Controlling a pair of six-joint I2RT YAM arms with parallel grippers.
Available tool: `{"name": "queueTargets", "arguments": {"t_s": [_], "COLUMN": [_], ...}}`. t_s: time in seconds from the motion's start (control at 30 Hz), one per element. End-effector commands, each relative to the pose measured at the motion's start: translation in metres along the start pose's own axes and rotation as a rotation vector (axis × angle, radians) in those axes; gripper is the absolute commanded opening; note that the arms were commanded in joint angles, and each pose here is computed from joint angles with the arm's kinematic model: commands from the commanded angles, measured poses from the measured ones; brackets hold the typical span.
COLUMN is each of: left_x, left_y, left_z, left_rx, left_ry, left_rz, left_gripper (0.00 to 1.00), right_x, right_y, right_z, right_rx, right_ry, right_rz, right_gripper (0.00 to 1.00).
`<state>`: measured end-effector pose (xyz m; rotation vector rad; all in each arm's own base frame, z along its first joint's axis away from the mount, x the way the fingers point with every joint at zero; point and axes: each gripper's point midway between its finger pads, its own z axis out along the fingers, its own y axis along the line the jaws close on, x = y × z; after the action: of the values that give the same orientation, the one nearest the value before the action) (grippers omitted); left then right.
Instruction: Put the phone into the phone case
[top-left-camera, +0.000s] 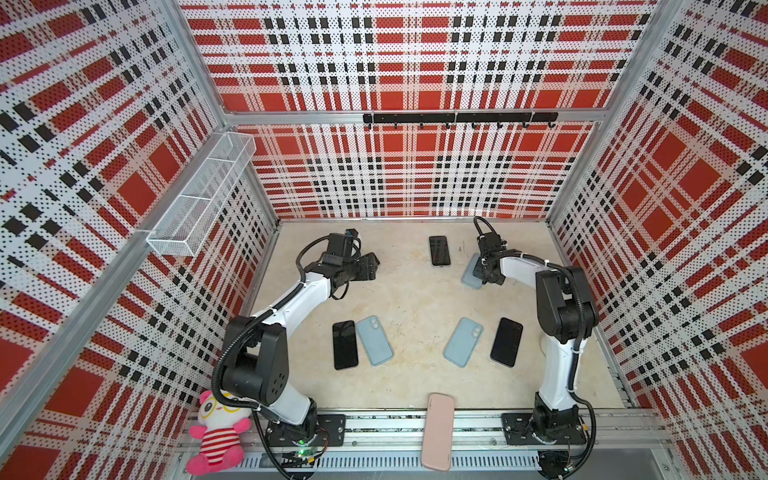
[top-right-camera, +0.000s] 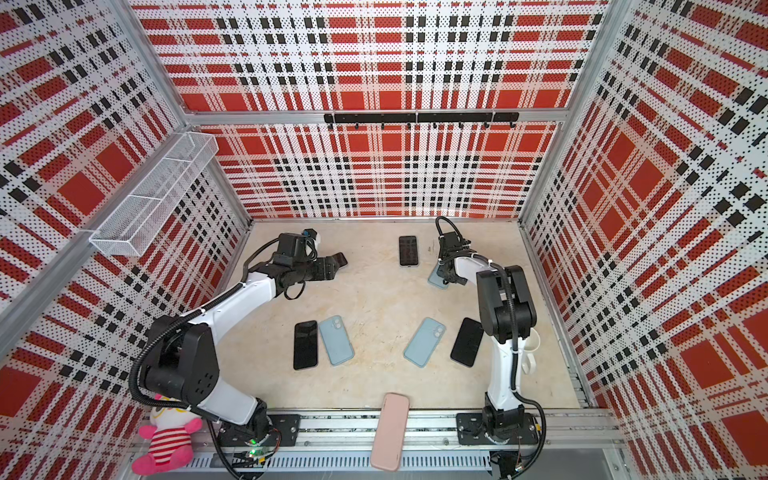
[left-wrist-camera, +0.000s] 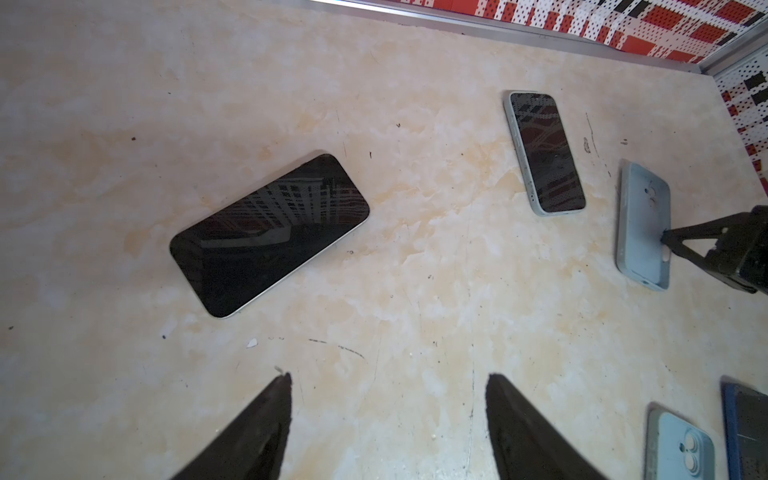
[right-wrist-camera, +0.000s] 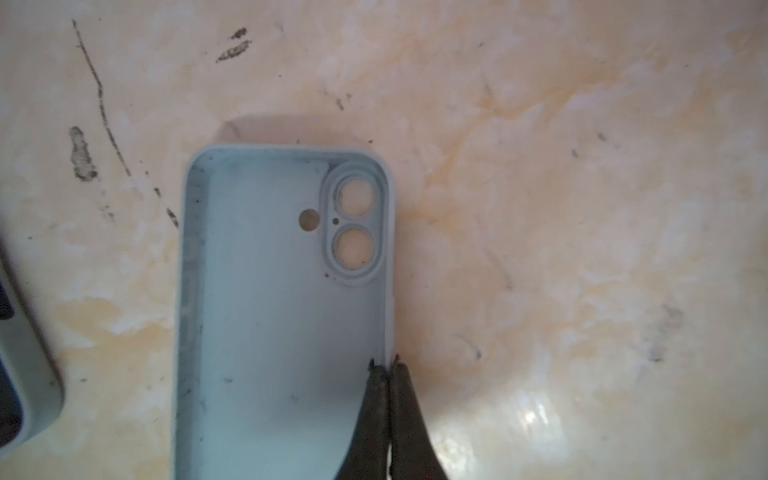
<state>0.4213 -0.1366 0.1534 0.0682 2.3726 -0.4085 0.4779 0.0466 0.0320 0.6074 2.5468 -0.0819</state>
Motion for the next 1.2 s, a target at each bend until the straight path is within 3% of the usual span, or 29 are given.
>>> {"name": "queueTargets", "arguments": {"t_s": [0.0, 0.13, 0.17, 0.27, 0.33, 0.43, 0.5, 0.67, 0.87, 1.17], "left_x": [-0.011, -0.010, -0.015, -0.017, -0.019, -0.023, -0.025, -0.028, -0.027, -0.021], "left_y": [0.000, 0.001, 0.016, 0.026, 0.034, 0.048, 0.057, 0.074, 0.089, 0.094], "left_z": [-0.010, -0.008, -0.010, -0.011, -0.012, -0.015, -0.018, -0.021, -0.021, -0.015], "left_rx": [0.006, 0.001, -0.025, -0.053, -0.069, -0.097, -0.123, -0.153, -0.182, -0.193], "left_ry": [-0.046, -0.043, -0.054, -0.062, -0.067, -0.079, -0.085, -0.094, -0.086, -0.062], "left_rz": [0.006, 0.008, -0.015, -0.027, -0.040, -0.061, -0.073, -0.096, -0.123, -0.130], "left_gripper": [0.76, 0.76, 0.76, 0.76, 0.76, 0.76, 0.76, 0.76, 0.76, 0.76], "right_x": [-0.023, -0.034, -0.034, -0.020, -0.004, 0.020, 0.036, 0.102, 0.146, 0.158], "right_y": [-0.014, -0.006, -0.002, 0.033, 0.059, 0.088, 0.104, 0.142, 0.170, 0.203], "right_z": [-0.038, -0.071, -0.078, -0.100, -0.116, -0.129, -0.134, -0.148, -0.129, -0.108], "right_rx": [0.018, -0.053, -0.087, -0.304, -0.409, -0.464, -0.525, -0.826, -0.884, -0.889], "right_ry": [-0.062, -0.102, -0.112, -0.114, -0.150, -0.248, -0.271, -0.237, -0.091, -0.064], "right_rz": [-0.093, -0.317, -0.376, -0.582, -0.773, -1.077, -1.219, -1.613, -1.846, -1.950], "right_gripper": [0.03, 0.00, 0.00, 0.00, 0.00, 0.01, 0.03, 0.02, 0.01, 0.03]}}
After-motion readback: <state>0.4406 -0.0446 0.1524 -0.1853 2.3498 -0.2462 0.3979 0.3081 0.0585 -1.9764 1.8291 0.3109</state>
